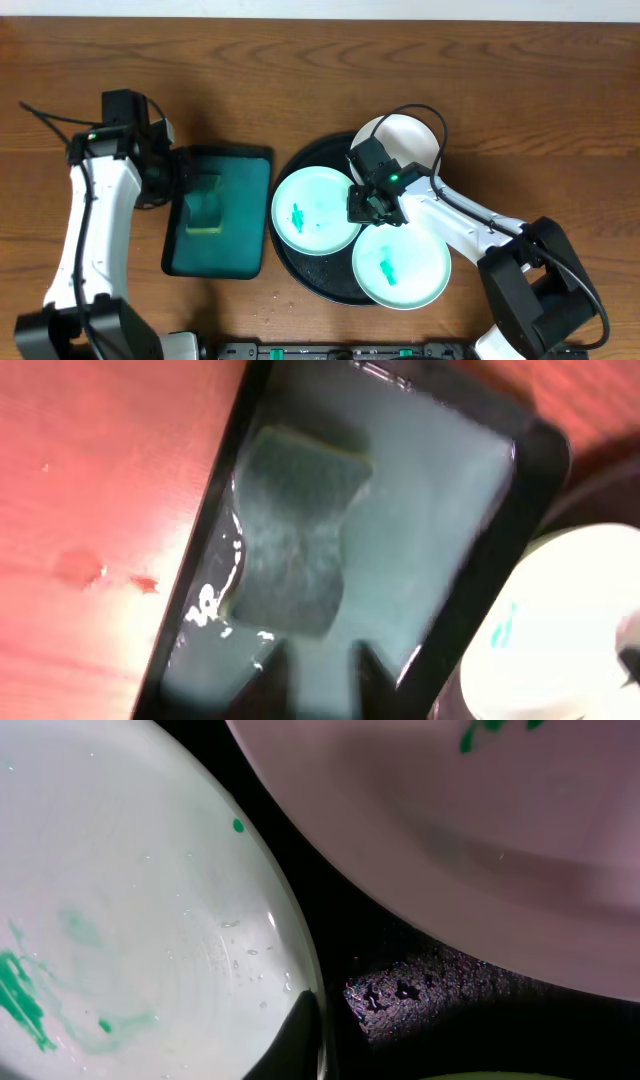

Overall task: Clean dirty plates on tray and stack at the side
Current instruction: 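Grasp the green-yellow sponge with the left gripper in the water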

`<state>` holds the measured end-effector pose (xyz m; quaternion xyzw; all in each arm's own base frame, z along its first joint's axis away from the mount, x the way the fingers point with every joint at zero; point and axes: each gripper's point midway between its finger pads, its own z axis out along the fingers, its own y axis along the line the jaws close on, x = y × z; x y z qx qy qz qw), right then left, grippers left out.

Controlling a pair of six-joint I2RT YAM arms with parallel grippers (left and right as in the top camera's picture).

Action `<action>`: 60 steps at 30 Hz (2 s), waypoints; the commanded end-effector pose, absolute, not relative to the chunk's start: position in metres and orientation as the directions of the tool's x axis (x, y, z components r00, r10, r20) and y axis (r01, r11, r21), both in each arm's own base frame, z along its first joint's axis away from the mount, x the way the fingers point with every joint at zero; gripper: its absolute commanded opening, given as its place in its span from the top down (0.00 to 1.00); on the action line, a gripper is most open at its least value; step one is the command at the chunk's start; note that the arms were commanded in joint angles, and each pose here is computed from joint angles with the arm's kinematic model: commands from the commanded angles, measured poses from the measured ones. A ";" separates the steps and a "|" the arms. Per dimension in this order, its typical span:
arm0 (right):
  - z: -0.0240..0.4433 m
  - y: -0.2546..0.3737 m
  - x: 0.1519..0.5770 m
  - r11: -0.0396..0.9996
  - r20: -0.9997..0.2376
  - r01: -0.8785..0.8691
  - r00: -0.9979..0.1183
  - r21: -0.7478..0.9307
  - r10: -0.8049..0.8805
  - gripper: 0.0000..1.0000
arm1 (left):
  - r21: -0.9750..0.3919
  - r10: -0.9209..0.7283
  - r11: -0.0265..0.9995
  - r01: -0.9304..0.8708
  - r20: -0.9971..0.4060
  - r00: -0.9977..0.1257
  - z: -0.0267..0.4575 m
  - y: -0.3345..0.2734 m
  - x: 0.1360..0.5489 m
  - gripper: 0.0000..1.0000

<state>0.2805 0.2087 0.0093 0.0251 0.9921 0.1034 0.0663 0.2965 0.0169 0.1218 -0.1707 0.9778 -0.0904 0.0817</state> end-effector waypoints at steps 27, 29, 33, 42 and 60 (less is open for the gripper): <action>0.005 0.210 0.276 0.982 -0.122 0.008 -0.992 0.191 0.031 0.83 | -0.095 -0.315 0.941 -0.326 0.115 -0.942 0.034 0.021 0.290 0.36; 0.005 0.210 0.276 0.982 -0.122 0.007 -0.992 0.191 0.031 0.83 | -0.096 -0.292 0.948 -0.304 0.121 -0.949 0.030 0.016 0.291 0.36; 0.005 0.210 0.276 0.982 -0.122 0.007 -0.992 0.191 0.031 0.82 | -0.097 -0.248 0.961 -0.259 0.116 -0.962 0.026 0.004 0.295 0.36; 0.004 0.209 0.275 0.982 -0.119 0.004 -0.993 0.187 0.026 0.82 | -0.036 -0.288 0.955 -0.294 0.117 -0.950 0.017 0.012 0.296 0.37; 0.004 0.209 0.274 0.982 -0.117 0.004 -0.993 0.186 0.026 0.82 | -0.026 -0.289 0.955 -0.297 0.157 -0.944 -0.004 0.013 0.295 0.55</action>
